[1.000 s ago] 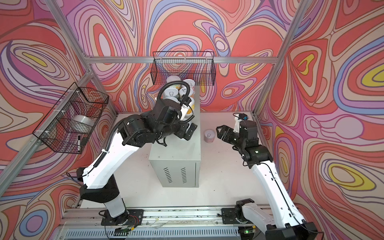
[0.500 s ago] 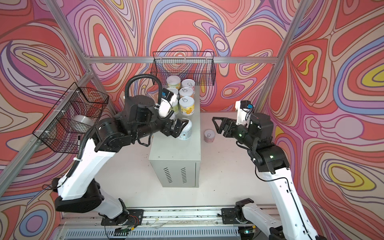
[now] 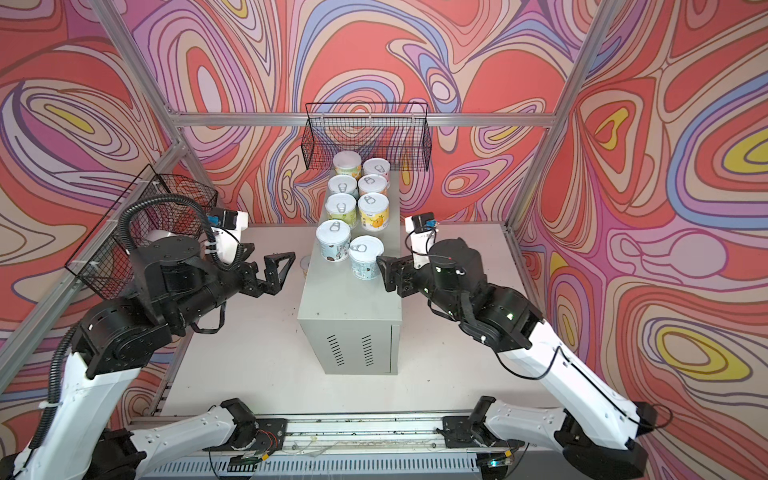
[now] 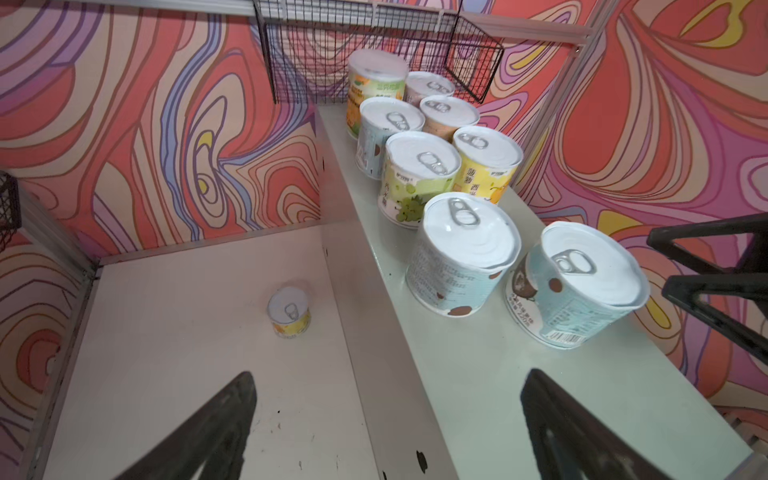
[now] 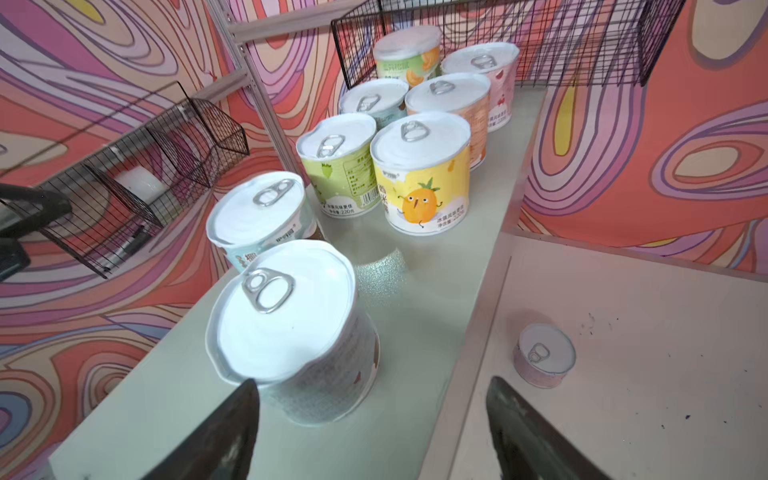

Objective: Place and organize the canned foods onto the counter
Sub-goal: 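Push the white-lidded can into line with the right gripper while the left gripper withdraws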

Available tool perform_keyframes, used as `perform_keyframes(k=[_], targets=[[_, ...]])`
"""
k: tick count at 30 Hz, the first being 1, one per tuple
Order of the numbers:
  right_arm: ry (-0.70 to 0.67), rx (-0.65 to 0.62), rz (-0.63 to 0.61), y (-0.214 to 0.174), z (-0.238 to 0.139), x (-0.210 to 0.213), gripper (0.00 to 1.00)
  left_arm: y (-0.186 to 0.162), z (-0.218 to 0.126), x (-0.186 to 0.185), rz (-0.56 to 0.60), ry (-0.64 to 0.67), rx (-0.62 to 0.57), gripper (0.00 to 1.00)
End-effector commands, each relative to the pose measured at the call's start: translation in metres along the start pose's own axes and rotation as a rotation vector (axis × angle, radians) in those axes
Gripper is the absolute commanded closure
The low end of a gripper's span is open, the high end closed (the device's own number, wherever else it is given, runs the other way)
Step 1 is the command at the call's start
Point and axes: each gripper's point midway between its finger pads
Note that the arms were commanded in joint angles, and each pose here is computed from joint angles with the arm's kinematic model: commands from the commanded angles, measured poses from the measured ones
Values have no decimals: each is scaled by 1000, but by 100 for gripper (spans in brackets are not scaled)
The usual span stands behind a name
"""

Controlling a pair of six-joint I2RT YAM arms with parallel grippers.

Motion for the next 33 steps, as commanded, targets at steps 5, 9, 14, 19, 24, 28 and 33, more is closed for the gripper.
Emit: perform_keyframes(k=[5, 9, 14, 19, 24, 28, 33], targets=[[-3, -53, -34, 14, -8, 3, 11, -13, 34, -2, -99, -60, 26, 0], [50, -41, -31, 12, -13, 13, 12, -11, 51, -2, -121, -84, 29, 0], [181, -20, -28, 8, -19, 37, 13, -10, 68, -4, -125, -97, 47, 1], [205, 44, -80, -11, -8, 51, 13, -12, 73, 0, -135, -84, 51, 1], [117, 56, -106, -19, 15, 43, 14, -15, 73, 2, -140, -75, 54, 1], [8, 23, -114, -16, 27, 27, 15, -17, 75, 6, -139, -65, 61, 1], [-29, -7, -105, -13, 31, 21, 15, -20, 78, 6, -134, -63, 69, 2]])
Point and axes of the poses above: each gripper's point midway between its finger pads, its own z axis out along the fingers, its own x axis along the line the jaws close on, y = z × x, and after that the axes turned 11 degrees about z, right-handed
